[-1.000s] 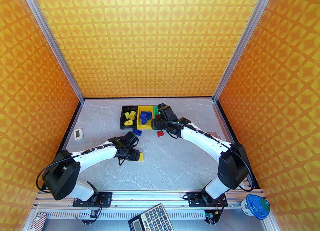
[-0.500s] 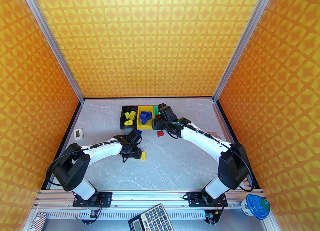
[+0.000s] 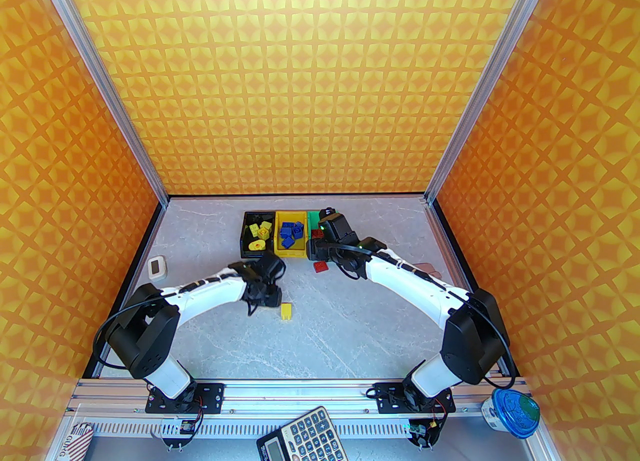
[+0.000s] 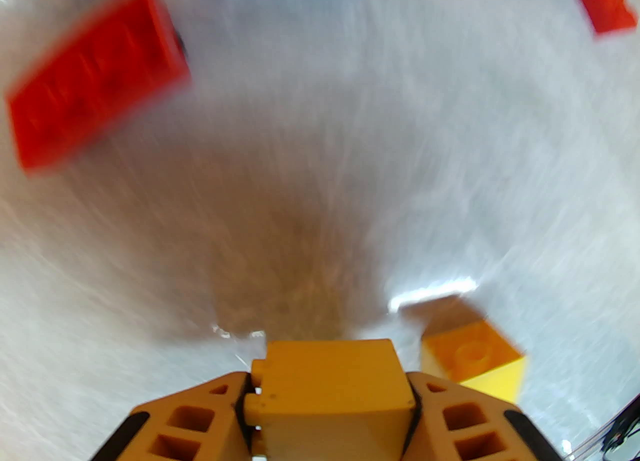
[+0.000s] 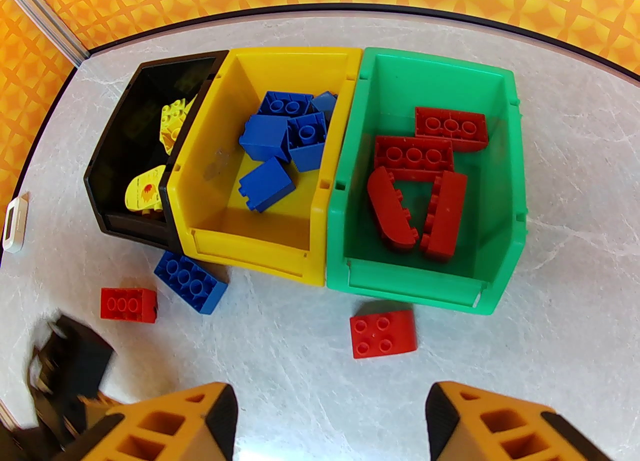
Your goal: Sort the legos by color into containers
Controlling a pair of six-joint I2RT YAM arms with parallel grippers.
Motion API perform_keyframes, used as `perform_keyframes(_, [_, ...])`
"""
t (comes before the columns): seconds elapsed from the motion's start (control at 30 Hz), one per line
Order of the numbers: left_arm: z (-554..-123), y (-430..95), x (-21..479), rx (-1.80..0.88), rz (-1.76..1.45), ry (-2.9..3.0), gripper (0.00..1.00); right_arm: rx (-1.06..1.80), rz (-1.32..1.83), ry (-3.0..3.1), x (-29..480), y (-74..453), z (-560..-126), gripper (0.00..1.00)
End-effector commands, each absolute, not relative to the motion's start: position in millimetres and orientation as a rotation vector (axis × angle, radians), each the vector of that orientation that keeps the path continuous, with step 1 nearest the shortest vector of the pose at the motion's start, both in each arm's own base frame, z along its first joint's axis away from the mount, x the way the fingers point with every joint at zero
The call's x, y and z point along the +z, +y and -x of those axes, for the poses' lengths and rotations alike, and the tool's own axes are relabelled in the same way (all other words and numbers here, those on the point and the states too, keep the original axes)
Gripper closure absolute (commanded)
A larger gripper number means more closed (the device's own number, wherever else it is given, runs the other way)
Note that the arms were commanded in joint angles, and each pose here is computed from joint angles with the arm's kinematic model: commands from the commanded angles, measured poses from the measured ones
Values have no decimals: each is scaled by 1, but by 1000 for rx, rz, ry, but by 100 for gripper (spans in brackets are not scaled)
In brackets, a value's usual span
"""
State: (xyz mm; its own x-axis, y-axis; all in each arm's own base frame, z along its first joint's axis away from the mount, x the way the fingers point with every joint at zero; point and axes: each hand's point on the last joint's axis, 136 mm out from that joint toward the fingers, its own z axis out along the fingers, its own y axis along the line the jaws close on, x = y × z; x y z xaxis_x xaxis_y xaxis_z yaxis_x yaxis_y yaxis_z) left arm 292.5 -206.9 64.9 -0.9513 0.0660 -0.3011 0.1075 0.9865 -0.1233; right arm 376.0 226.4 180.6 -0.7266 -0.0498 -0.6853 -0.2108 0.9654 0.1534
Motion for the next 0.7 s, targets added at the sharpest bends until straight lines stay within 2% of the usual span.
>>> perform_keyframes(0.0, [-337,-185,103,-130,-86,2719,56,246,177,2360,185,214,-369,33])
perform_keyframes(0.33, [-458,-156,171,-124,22,2523,57,230,175,2357,185,199,-351,32])
perform_keyframes(0.67, [-535,-135,155,-84,89,2507,58,254,166,2361,183,191,-336,32])
